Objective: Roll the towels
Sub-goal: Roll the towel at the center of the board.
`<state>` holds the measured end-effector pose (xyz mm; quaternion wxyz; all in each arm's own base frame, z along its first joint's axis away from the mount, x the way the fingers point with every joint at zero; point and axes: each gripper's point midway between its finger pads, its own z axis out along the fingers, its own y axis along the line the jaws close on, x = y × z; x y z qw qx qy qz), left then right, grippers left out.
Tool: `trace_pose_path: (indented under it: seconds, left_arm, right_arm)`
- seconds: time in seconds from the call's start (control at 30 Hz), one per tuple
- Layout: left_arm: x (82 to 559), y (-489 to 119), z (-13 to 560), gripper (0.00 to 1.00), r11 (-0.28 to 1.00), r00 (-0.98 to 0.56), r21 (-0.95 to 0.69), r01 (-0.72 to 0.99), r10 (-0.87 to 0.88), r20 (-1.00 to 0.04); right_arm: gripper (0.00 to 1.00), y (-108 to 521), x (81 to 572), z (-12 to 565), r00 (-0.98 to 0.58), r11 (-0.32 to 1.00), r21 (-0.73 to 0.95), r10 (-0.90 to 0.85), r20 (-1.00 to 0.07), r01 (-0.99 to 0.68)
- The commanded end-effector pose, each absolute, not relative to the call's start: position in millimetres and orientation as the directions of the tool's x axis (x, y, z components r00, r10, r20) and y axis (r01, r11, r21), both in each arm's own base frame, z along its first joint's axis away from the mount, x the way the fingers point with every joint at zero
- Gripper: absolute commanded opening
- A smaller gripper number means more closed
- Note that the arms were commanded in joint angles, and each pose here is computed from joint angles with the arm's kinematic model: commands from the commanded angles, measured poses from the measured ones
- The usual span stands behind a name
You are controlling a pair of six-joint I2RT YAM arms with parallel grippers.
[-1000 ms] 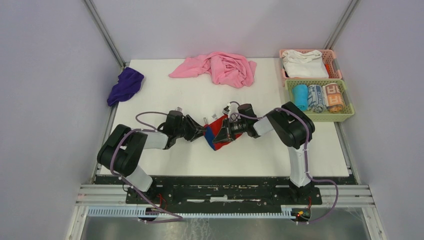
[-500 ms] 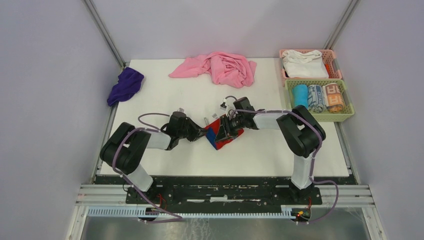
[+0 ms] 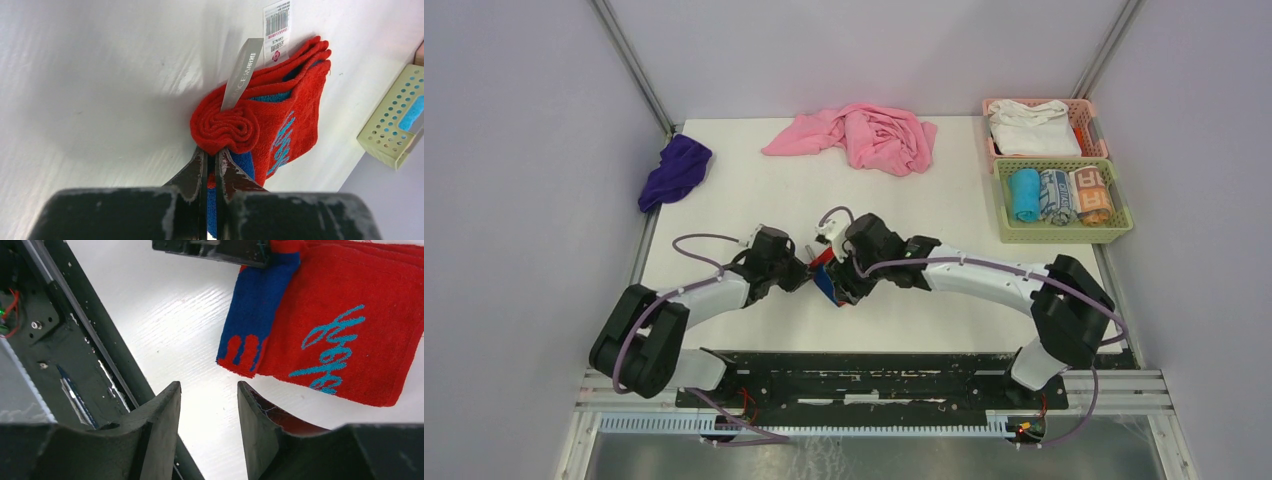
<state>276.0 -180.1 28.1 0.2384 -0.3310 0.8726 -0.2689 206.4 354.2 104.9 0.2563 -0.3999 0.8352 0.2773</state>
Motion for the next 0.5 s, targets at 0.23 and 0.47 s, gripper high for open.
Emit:
trace_pose_path:
  seconds: [0.23,0.47]
  left_arm:
    - [261.2,-155.9,28.1,0.03,0.612,-0.598,-0.569,-0.549,-0.763,-0.245]
    - [259.4,-157.5,28.7,0.04,0.595,-0.591,-0.578,-0.558,-0.774,-0.226]
  right_arm:
    - [0.59,395.3,217.5,91.2,-0.293,0.472,-0.049,-0.622,-0.726,-0.880]
    - [0.60,406.1,214.2,59.6,-0.277,0.447,-0.078,-0.672,-0.687,-0.891]
